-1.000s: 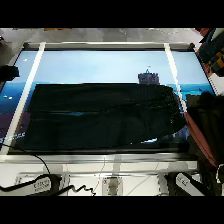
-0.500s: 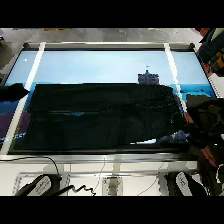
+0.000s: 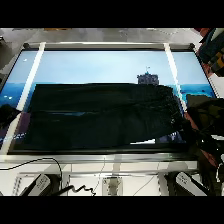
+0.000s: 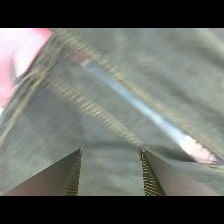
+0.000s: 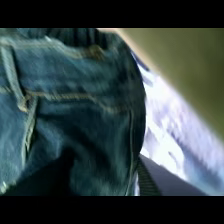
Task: Fold the clothes and pants, and hang the long-sleeved shirts on hangers.
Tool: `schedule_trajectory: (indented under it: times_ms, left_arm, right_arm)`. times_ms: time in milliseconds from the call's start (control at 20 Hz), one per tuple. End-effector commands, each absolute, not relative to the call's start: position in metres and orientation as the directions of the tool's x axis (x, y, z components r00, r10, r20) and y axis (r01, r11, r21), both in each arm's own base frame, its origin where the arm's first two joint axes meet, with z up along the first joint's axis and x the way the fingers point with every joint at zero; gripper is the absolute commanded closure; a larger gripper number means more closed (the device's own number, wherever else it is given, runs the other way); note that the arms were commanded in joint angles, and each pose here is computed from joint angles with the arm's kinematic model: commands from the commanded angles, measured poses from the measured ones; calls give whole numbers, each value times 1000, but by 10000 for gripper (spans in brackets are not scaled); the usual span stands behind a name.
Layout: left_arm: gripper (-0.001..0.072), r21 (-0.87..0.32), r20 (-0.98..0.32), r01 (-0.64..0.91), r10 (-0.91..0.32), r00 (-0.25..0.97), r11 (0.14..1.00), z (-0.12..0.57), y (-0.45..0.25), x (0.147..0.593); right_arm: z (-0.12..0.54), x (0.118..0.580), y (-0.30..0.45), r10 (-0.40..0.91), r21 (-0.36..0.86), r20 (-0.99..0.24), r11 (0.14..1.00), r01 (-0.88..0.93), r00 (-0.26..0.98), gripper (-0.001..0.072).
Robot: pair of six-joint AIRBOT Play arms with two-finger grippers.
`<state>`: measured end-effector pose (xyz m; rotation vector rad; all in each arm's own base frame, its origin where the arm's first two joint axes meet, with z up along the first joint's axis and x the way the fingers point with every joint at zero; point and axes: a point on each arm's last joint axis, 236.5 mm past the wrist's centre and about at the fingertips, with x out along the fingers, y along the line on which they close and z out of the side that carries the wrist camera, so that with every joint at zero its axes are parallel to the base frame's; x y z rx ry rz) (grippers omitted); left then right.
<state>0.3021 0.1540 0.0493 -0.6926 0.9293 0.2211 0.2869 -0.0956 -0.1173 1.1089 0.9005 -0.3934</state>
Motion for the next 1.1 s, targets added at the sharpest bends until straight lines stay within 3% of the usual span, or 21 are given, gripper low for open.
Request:
schedule_trajectory:
  times_ms: [0,50,100,300,400,450,550,700,800,950,1050]
  left_arm:
    - [286,-441,-847,-565,-117,518,698,10,164,264]
    - [286,-437,-860,-582,-128,495,686,-1,162,255]
    - [286,-428,-875,-599,-143,463,677,-12,158,244]
    - [288,-270,-961,-700,-137,240,661,-52,157,185]
    - [284,-228,-973,-719,-127,192,657,-64,156,172]
    - [261,-237,-971,-723,-133,199,649,-69,153,173]
    - [104,-254,-967,-733,-146,210,630,-82,146,172]
    - [106,-249,-969,-748,-158,193,615,-104,136,163]
    - [109,-260,-964,-763,-107,245,591,-112,145,174]
    - [109,-278,-942,-784,0,334,555,-113,169,194]
    - [110,-273,-935,-794,44,352,543,-116,182,200]
  right_arm:
    - [-117,300,-112,82,593,-756,507,625,650,483]
    - [-116,300,-113,82,587,-755,527,614,651,612]
    - [-115,301,-113,83,581,-753,548,601,653,691]
    - [-108,302,-113,77,577,-745,573,582,663,691]
    - [-106,303,-114,75,578,-741,577,578,667,691]
    - [-105,303,-114,74,577,-741,579,576,668,691]
    - [-105,303,-111,80,568,-743,601,563,665,691]
    - [-110,307,-95,99,520,-762,682,514,640,691]
    - [-109,313,-85,100,505,-762,711,490,640,692]
    - [-86,324,-97,15,513,-724,680,524,690,693]
    - [-60,327,-105,-31,486,-684,726,487,729,693]
